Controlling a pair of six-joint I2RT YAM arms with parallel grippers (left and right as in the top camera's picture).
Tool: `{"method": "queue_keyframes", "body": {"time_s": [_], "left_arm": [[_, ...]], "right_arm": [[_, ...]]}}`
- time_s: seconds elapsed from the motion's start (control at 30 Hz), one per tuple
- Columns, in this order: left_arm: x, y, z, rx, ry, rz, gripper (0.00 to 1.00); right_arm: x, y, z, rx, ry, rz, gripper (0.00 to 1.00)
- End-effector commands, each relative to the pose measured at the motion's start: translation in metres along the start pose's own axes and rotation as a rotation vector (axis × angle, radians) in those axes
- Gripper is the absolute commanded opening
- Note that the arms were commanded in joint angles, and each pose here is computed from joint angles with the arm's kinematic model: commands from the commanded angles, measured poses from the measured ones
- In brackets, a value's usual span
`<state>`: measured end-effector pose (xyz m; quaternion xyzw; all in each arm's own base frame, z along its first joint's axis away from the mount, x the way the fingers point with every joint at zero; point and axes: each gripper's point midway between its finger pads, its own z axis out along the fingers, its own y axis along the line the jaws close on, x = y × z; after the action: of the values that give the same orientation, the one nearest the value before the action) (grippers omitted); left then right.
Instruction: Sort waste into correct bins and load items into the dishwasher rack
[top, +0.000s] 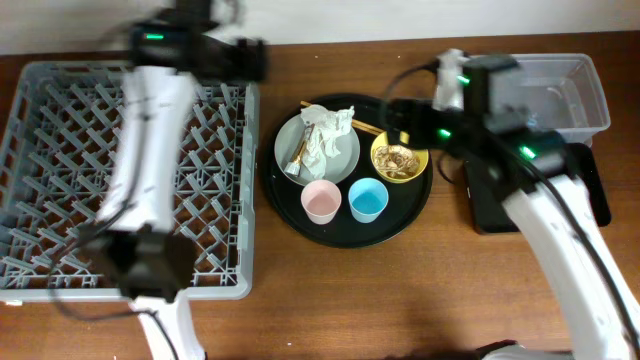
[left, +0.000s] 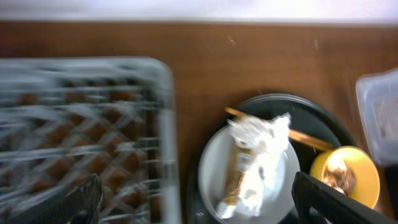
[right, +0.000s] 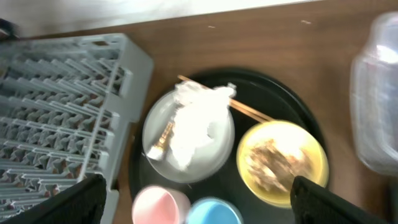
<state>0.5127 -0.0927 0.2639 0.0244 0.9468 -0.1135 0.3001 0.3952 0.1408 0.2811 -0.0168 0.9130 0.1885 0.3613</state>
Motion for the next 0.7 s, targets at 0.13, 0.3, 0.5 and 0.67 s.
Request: {"method": "queue_keyframes", "body": {"time_s": [0.13,0.3,0.5,0.67], "left_arm": [[0.014,0.059,-0.032,-0.073,0.055,-0.011,0.96],[0.019,0.058,-0.03,-0.079,0.076,-0.007,0.97],[0.02,0.064,-0.032,-0.086,0.077,-0.017,0.98],[0.023,0.064,-0.032,-0.087,0.089,-0.019,0.98]], "right_arm": [[0.006,0.045,0.151,0.16,0.221,-0.159,0.91],[0.07,0.028,0.235,0.222,0.371,-0.162,0.91],[0.107,0.028,0.273,0.23,0.422,-0.153,0.91],[0.128,0.022,0.288,0.243,0.465,-0.16,0.74]]}}
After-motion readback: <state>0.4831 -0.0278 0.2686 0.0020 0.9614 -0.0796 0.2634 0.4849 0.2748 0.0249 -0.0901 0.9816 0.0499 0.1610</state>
